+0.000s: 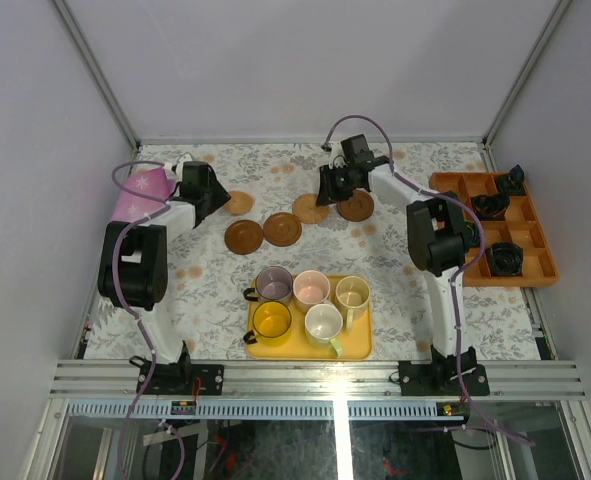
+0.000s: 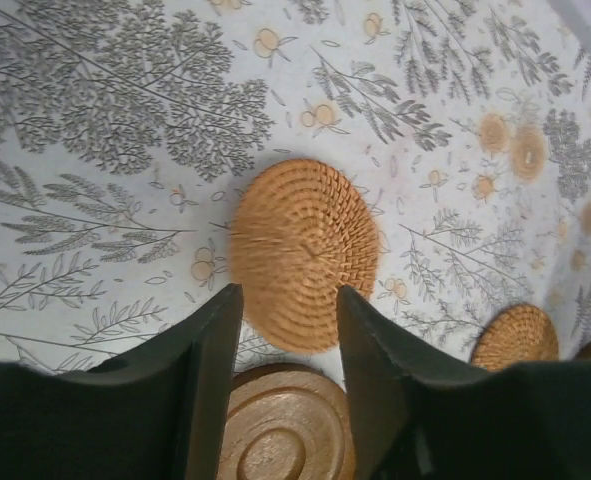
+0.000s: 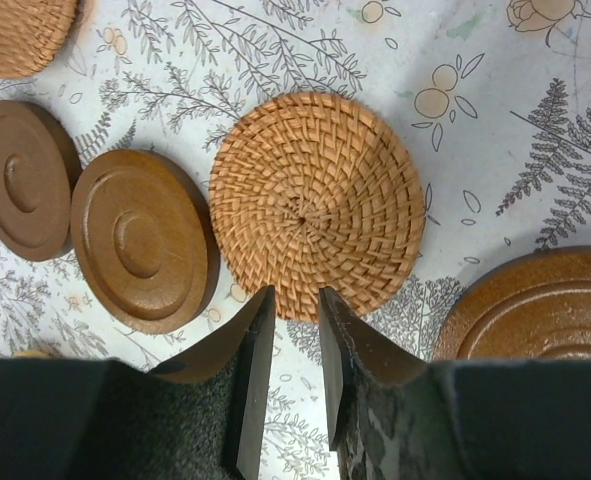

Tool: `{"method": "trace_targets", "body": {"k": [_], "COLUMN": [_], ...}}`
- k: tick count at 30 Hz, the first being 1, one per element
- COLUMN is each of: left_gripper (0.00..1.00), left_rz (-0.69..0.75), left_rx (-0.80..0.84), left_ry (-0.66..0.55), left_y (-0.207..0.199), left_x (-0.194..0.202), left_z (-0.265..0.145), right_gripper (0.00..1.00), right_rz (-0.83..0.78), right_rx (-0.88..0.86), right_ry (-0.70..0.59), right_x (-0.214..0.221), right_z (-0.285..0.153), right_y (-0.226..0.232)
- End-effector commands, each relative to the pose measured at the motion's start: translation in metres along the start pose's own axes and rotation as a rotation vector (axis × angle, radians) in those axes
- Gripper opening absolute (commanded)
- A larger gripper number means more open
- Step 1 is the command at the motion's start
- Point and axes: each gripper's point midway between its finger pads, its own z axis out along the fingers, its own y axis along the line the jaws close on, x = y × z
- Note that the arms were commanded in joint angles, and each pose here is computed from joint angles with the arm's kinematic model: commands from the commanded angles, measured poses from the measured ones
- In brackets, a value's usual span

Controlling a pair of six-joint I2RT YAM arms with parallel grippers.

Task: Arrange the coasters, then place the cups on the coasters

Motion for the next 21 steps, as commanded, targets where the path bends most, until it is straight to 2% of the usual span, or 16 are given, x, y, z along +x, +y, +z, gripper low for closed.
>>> {"method": "trace_targets", "body": {"k": [1, 3, 4, 5, 10, 12, 16, 18, 21], "left_gripper": [0.51, 0.64, 0.75, 0.79, 0.79, 0.75, 0.54, 0.47, 0.31], "left_rz": [0.005, -0.005, -0.011, -0.016, -0.018, -0.011, 0.028, 0.076, 0.147], "left_rx": [-0.075, -0.093, -0.104, -0.111, -0.067, 0.001, 0.192, 0.258, 0.338], "left_ry": [-0.063, -0.074, -0.080, -0.087, -0.099, -0.070, 0.039, 0.093, 0.178], "left_y": [0.011, 0.014, 0.016, 0.018, 0.009, -0.004, -0.043, -0.061, -0.085], "left_x": [-0.019, -0.021, -0.022, -0.023, -0.027, -0.022, 0.001, 0.016, 0.042], "left_z": [-0.011, -0.016, -0.019, -0.021, -0.033, -0.035, -0.034, -0.033, -0.031], "right_gripper": [0.32, 0.32, 0.32, 0.32, 0.32, 0.32, 0.32, 0.32, 0.32], "right_rz": [-0.038, -0.039, -0.038, -0.036, -0.026, -0.018, 0.001, 0.010, 0.022], "right_rx": [-0.028, -0.029, -0.031, -0.032, -0.049, -0.048, -0.039, -0.024, 0.033], "right_ry": [-0.031, -0.032, -0.031, -0.027, -0.019, -0.014, 0.016, 0.029, 0.052], "right_x": [-0.019, -0.021, -0.021, -0.021, -0.018, -0.015, -0.006, -0.001, 0.008], "right_z": [0.002, 0.006, 0.008, 0.010, 0.017, 0.020, 0.028, 0.029, 0.029], "right_y": [0.010, 0.009, 0.008, 0.008, 0.008, 0.006, 0.000, -0.003, -0.014]}}
